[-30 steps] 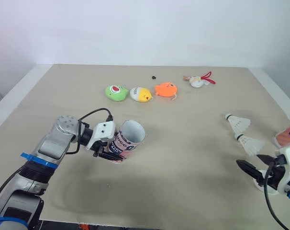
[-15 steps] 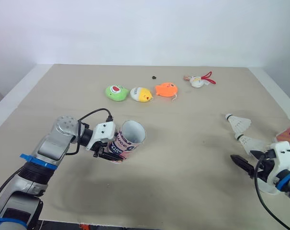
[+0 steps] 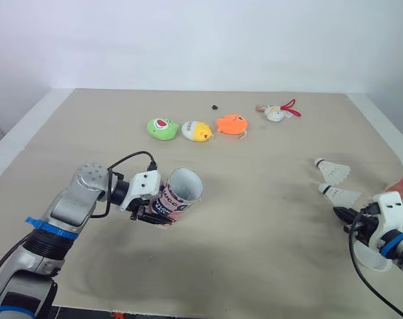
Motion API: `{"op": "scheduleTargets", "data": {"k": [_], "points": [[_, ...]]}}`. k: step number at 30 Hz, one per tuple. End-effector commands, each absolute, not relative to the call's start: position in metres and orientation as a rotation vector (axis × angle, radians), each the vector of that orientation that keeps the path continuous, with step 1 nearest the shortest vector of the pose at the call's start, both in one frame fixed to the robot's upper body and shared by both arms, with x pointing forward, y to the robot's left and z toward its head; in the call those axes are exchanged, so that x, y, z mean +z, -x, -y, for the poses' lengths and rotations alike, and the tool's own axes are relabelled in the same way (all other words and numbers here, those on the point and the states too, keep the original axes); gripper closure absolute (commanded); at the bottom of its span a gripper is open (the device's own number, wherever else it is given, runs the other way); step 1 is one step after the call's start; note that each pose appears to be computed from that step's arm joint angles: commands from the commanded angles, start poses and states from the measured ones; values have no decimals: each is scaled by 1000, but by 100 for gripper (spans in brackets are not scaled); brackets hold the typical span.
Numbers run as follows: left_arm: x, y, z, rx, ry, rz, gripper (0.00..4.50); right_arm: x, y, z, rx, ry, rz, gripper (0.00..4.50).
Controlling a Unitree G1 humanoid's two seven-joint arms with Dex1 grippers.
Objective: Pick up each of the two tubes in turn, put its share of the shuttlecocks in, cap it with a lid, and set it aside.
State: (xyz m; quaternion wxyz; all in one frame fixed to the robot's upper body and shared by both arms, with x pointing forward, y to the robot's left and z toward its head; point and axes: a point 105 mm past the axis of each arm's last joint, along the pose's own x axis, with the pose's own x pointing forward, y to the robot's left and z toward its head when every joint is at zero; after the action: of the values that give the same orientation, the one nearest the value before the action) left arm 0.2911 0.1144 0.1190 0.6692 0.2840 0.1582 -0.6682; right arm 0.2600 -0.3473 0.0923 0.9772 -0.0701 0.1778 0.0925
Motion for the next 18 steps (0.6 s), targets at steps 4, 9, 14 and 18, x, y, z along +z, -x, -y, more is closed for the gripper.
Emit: {"op": "scheduleTargets", "data": {"k": [4, 9, 14, 18], "points": [[96, -279, -110, -1561, -605, -445, 192, 121, -252, 343, 257, 185, -317, 444], [96, -280, -111, -1562, -605, -448, 192, 159, -242, 291, 517, 227, -274, 444], [97, -282, -110, -1567, -611, -448, 192, 200, -236, 208, 857, 409, -196, 444], [99, -284, -109, -1569, -614, -448, 192, 216, -236, 162, 1023, 539, -119, 444]]}}
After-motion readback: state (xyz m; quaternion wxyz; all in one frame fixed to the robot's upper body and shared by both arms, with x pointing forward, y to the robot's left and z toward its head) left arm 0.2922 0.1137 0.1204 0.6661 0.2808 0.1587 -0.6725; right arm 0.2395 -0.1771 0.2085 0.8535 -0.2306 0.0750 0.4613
